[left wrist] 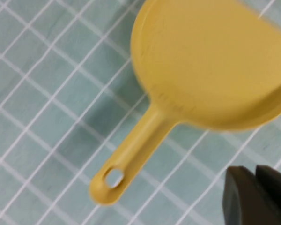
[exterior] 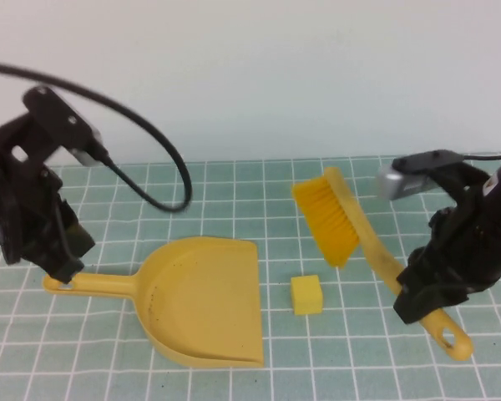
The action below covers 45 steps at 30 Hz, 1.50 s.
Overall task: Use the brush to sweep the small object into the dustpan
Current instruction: Pick up the dustpan from the table
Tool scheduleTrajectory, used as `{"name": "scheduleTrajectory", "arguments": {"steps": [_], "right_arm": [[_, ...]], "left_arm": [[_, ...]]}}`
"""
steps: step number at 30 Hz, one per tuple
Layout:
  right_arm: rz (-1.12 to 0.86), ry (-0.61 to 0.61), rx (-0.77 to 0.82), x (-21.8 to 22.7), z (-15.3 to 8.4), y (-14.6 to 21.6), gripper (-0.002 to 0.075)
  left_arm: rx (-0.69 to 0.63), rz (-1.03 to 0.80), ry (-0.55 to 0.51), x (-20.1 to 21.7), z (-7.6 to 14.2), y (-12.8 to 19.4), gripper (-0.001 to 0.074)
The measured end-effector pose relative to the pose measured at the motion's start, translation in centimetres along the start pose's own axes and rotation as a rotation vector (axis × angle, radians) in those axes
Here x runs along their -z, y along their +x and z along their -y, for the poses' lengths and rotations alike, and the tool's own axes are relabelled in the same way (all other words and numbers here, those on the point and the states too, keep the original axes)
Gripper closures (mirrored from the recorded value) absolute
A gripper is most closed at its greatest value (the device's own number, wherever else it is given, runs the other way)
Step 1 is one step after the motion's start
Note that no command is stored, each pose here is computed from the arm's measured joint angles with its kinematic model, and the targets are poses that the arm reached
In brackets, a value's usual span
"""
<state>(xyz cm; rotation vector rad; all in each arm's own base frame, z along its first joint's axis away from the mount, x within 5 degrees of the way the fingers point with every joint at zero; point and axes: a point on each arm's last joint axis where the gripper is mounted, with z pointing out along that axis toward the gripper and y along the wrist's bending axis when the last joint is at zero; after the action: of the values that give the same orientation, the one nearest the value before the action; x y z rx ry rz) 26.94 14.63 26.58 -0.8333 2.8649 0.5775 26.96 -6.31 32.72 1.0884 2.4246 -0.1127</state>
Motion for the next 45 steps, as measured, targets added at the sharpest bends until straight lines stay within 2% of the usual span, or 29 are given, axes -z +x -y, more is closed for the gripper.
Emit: {"name": "scheduleTrajectory", "arguments": {"steps": [2,6,8,14,18,24,31,33,36,39,42,45], "right_arm": [[-0.026,0.043,0.015,-0.4,-0.6,0.1,0.0552],[-0.057,0.112,0.036,-0.9,-1.5,0.2,0.0552],[-0.059,0.122,0.036,-1.0,-1.7,0.3,0.0552],[-0.061,0.138,0.016,-1.0,-1.6,0.3,0.0552],[-0.063,0.146,-0.002,-1.0,-1.5,0.3,0.0552],[-0.077,0.164,-0.011,-0.9,-1.4,0.4,0.0552],[-0.077,0.166,-0.032,-0.9,-1.3,0.5,0.0552],[-0.077,0.176,-0.047,-0.9,-1.3,0.5,0.0552],[-0.077,0.201,-0.070,-0.9,-1.1,0.5,0.0552],[-0.077,0.223,-0.089,-0.8,-0.9,0.5,0.0552],[-0.070,0.242,-0.119,-0.8,-0.7,0.5,0.0552],[-0.070,0.250,-0.139,-0.8,-0.6,0.5,0.0552]], "left_arm": [[-0.017,-0.060,-0.022,-1.1,-0.3,0.1,0.0522],[-0.001,-0.124,-0.073,-3.8,-1.3,-0.2,0.0214],[-0.024,-0.148,-0.096,-5.0,-1.5,-0.5,0.0137],[-0.164,-0.259,-0.063,-9.4,-0.5,-1.1,0.0127],[-0.301,-0.375,-0.101,-11.8,-0.5,-0.9,0.0129],[-0.340,-0.368,-0.138,-13.7,-1.1,-1.0,0.0129],[-0.347,-0.401,-0.092,-16.2,-1.0,-0.4,0.0130],[-0.347,-0.415,-0.081,-16.8,-1.0,-0.2,0.0162],[-0.399,-0.435,-0.053,-17.4,-0.9,0.0,0.0275],[-0.424,-0.437,-0.043,-17.4,-0.9,0.0,0.0465],[-0.420,-0.463,-0.031,-17.3,-0.8,0.2,0.0710],[-0.441,-0.486,-0.015,-17.0,-0.7,0.3,0.0735]]}}
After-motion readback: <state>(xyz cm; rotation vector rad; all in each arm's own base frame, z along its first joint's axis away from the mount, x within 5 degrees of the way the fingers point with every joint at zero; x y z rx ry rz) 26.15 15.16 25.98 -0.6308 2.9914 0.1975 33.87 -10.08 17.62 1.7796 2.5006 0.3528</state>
